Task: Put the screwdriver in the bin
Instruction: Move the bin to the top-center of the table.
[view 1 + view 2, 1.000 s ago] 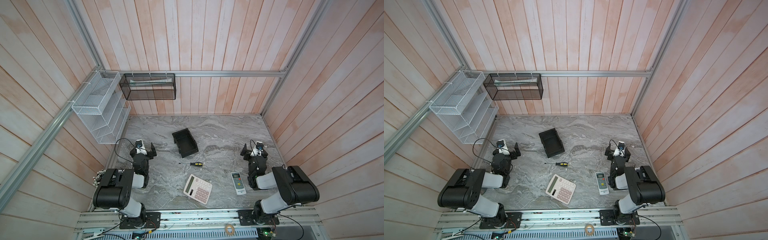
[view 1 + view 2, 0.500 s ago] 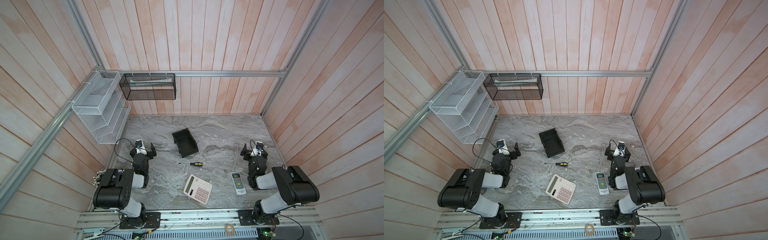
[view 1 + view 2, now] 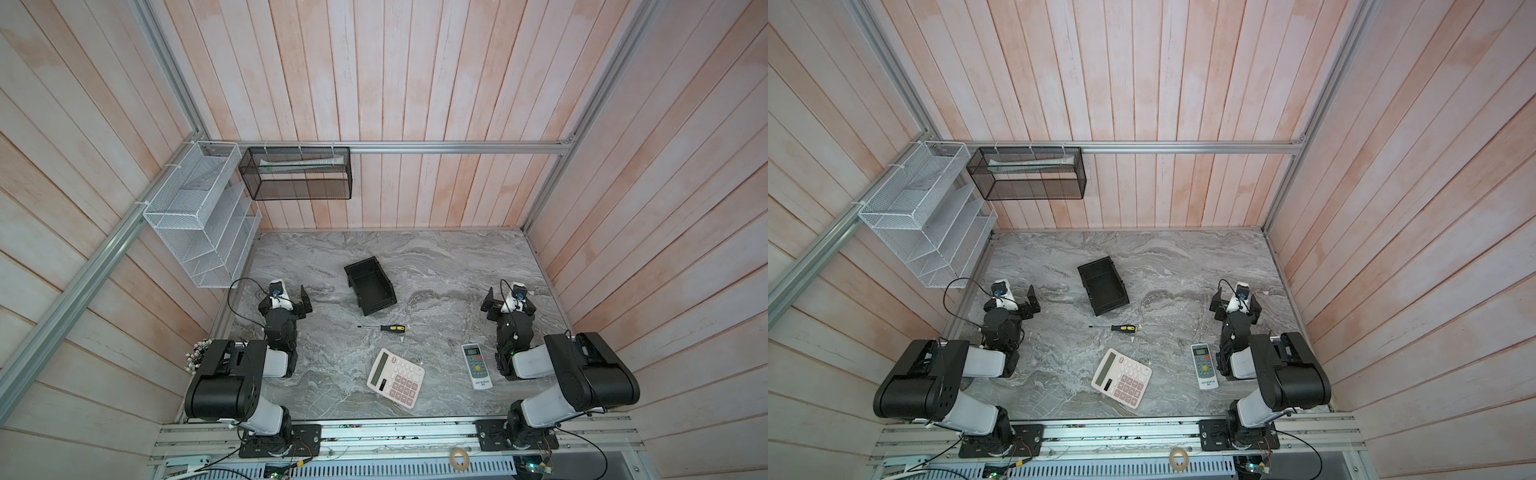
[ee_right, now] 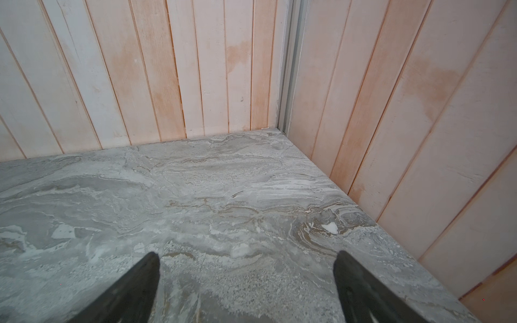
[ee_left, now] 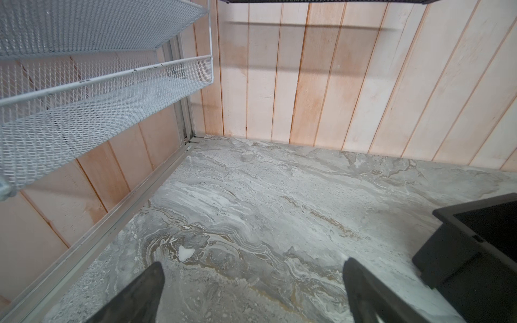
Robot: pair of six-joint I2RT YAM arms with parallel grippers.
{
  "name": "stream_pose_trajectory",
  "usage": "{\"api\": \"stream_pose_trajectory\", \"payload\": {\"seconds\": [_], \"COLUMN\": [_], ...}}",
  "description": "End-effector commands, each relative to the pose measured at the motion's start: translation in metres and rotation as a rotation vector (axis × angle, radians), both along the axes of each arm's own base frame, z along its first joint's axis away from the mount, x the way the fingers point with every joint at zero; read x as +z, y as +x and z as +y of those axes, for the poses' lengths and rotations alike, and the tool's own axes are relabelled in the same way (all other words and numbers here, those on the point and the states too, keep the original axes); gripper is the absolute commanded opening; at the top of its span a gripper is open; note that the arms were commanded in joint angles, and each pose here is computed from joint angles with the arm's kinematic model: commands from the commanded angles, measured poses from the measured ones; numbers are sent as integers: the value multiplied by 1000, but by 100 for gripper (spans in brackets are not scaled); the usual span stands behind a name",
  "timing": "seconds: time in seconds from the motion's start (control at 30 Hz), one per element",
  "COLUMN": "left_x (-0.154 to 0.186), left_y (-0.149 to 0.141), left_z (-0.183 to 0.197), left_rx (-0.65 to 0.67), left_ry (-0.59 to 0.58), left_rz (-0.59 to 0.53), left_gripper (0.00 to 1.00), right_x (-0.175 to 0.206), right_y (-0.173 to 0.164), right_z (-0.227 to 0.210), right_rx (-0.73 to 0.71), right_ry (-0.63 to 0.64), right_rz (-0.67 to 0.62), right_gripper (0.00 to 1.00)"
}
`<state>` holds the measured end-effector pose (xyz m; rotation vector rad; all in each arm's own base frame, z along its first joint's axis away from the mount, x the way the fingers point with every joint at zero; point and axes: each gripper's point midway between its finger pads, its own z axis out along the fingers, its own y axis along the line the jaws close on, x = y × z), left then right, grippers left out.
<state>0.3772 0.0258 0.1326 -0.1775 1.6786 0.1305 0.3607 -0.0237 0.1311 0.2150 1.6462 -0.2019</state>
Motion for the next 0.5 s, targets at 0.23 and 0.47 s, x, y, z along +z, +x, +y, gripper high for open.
{"api": "stream_pose_trajectory", "payload": {"seconds": [0.23,0.47], "left_x": [67,80], "left_y": [-2,-8], "left_z": [-83,-185], "left_rx": [-135,-349], "left_ry": [91,136], "left_rz": [-17,87], "left_gripper": [100,100], "right_x": [45,59], "right_y": [-12,-9], "right_z": [-20,13], "right_rx": [-286,-68], "right_ry": [7,164], "right_rz": [-44,-53], "right_gripper": [98,98]}}
